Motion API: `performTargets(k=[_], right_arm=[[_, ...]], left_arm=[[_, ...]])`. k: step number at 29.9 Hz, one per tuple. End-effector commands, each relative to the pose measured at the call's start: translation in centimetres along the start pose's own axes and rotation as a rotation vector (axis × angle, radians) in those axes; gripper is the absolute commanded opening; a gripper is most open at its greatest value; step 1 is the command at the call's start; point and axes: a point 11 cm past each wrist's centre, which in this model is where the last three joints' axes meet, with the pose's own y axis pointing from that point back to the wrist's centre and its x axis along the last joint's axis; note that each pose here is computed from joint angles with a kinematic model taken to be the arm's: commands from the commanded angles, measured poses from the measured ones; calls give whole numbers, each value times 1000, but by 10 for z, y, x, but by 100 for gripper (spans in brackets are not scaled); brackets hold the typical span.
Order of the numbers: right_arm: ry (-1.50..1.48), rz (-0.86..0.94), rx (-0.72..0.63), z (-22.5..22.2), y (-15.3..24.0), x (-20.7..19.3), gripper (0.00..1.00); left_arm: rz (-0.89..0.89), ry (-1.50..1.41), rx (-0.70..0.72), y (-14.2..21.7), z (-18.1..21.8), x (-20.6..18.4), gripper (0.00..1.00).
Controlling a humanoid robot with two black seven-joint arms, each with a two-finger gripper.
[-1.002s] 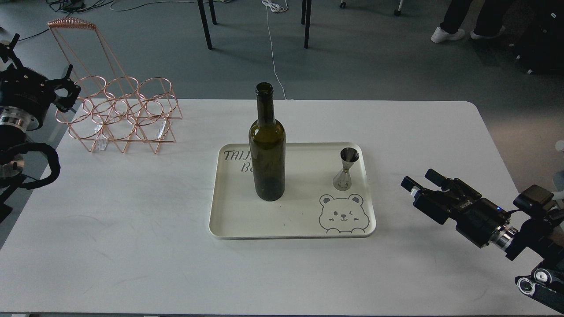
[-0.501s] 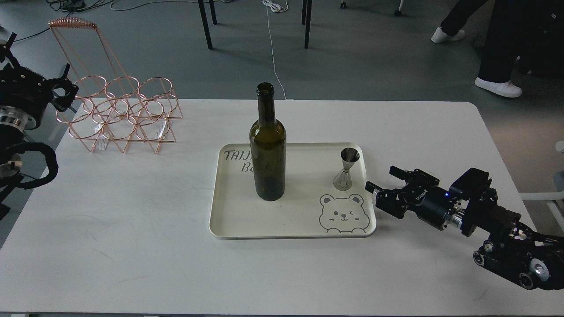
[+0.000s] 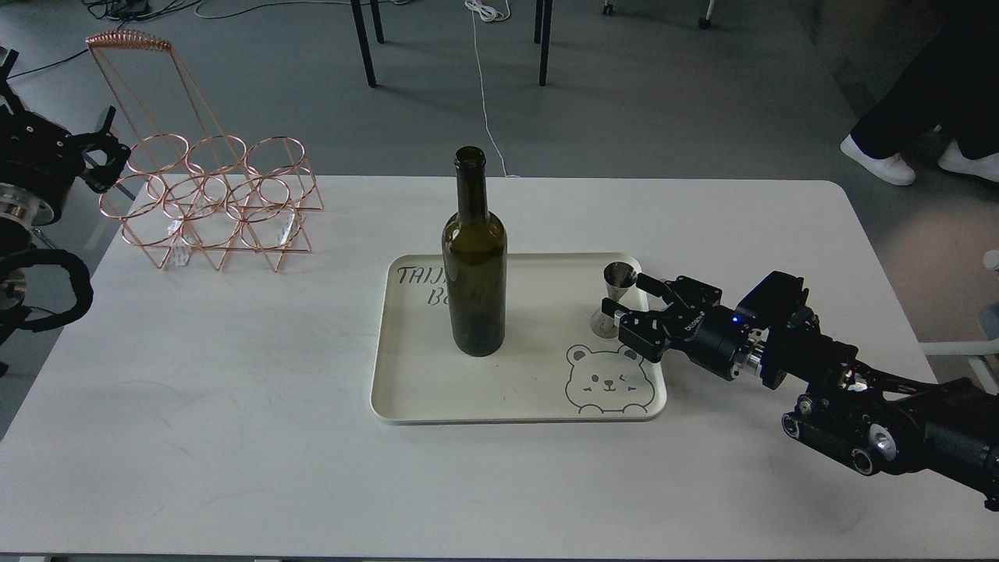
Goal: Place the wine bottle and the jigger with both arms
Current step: 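Reach the right gripper to the metal jigger and grasp it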
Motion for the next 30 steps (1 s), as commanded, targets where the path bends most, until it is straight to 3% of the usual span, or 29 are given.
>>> performTargets(k=[1, 5, 14, 24, 30], right_arm=[[4, 14, 18, -8, -15, 4, 67], [-4, 16, 31, -15, -20, 2, 58], [3, 15, 23, -11, -19, 3, 27], [3, 10, 15, -8, -15, 2, 8], [11, 21, 10, -4, -13, 9, 8]], left_arm=[[3, -4, 4, 1, -1, 1, 98], [-3, -17, 7, 0, 0, 1, 98], [-4, -33, 2, 0, 6, 1, 98], [-3, -34, 0, 0, 6, 2, 98], [-2, -36, -3, 0, 8, 2, 98]])
